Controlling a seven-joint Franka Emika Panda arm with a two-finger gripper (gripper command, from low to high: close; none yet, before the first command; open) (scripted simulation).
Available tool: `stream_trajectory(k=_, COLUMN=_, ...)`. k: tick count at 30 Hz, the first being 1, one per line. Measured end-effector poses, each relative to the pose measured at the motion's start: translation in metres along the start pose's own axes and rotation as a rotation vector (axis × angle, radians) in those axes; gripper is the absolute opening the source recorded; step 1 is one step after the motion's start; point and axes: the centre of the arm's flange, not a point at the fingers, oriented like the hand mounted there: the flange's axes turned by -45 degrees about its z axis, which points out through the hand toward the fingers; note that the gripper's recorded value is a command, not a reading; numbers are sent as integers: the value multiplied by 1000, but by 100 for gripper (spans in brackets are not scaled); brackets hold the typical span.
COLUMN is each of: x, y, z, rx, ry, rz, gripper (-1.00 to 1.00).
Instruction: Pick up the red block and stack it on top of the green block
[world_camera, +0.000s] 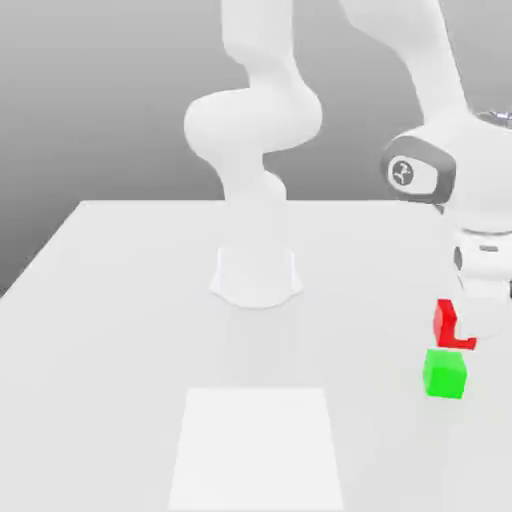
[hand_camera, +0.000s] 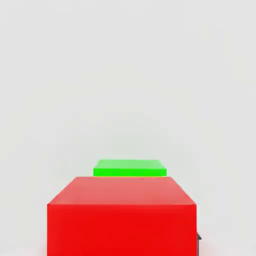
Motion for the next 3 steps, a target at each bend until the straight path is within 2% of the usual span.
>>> stream_trajectory(k=3, x=0, y=0, z=0, rx=0, ry=0, rz=0, gripper=100)
